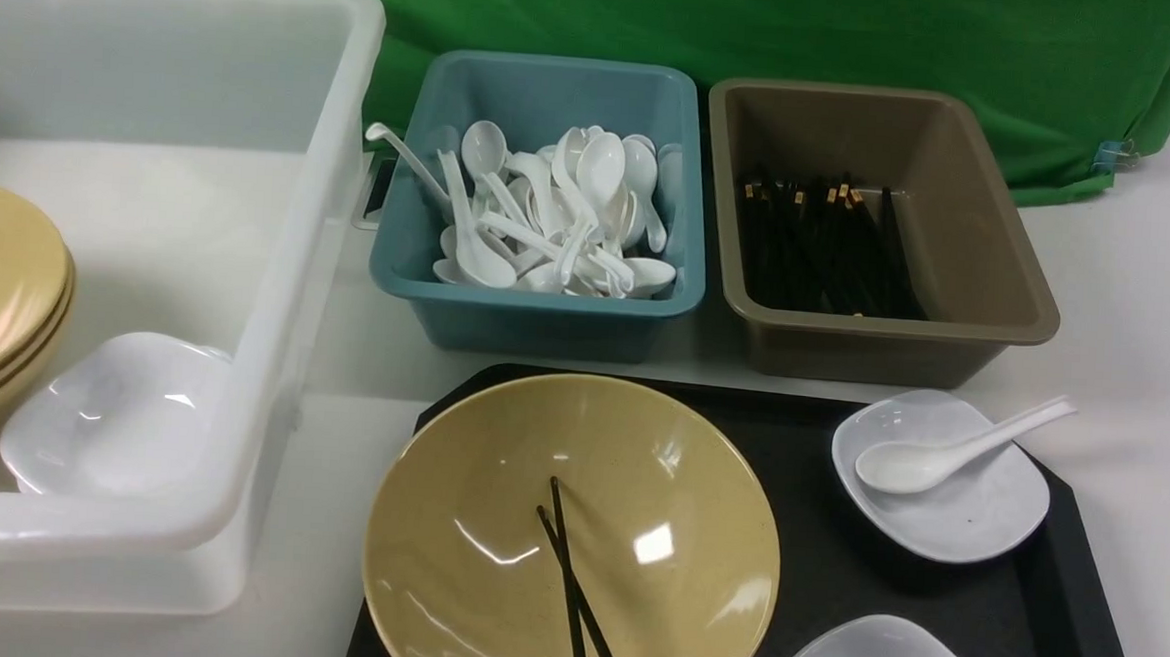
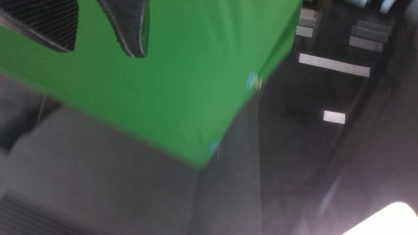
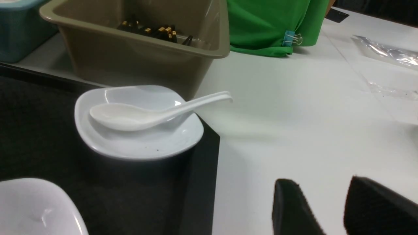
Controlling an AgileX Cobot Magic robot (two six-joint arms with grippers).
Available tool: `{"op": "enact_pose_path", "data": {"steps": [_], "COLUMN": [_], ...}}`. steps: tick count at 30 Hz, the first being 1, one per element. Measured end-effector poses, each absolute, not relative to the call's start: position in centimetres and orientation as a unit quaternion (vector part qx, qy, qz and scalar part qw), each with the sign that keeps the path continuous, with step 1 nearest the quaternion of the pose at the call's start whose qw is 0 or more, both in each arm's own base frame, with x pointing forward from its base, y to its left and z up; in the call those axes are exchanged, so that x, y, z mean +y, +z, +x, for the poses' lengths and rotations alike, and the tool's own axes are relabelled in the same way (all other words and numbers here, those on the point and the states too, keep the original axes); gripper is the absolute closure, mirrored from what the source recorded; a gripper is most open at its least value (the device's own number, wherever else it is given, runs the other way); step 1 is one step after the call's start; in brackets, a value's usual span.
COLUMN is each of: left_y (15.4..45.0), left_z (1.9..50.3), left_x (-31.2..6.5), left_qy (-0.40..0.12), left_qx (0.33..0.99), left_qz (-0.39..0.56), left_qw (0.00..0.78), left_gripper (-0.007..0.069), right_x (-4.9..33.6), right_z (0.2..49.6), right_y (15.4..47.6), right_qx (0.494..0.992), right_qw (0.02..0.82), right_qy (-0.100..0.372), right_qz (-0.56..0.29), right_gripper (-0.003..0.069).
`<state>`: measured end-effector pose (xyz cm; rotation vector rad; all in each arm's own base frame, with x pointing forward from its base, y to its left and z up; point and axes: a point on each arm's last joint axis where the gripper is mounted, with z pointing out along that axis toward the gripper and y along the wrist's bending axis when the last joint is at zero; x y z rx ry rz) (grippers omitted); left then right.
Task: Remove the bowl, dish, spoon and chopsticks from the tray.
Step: Use the right arm to grab the soup spoon in the middle
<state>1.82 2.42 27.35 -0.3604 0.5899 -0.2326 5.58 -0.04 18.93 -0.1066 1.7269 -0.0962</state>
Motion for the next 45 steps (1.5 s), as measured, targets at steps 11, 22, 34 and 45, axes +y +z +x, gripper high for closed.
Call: {"op": "enact_pose_path", "data": {"steps": [11,22,34,45], "left_y": [27.2,34.4,36.6,33.1], "left_z": [1.9,0.4,12.2,16.1], "left_x": [2.5,1.7,-2.7,-3.9], "left_qy": [-0.097,-0.129,-0.170,-0.169], "left_qx": [0.297,0.343,0.895,0.951], "left_qz": [-0.177,-0.147,-0.008,0.059], "left_qw": [0.933,0.919,0.412,0.254], "left_gripper": [0.0402,0.0624,0.0644,0.0644], "right_x": [-0.3,0.2,6.4,19.0], "right_z": [5.3,4.4,11.7,17.2], "right_y": [22.9,27.3,37.1,33.8], "right_qx": [0.579,0.530,0.885,0.902], "right_qw": [0.778,0.806,0.421,0.204], "right_qy": [0.185,0.230,0.159,0.139], "right_qz": [0.158,0.130,-0.123,-0.353], "right_gripper": [0.0417,0.0540,0.0653,0.0657]}}
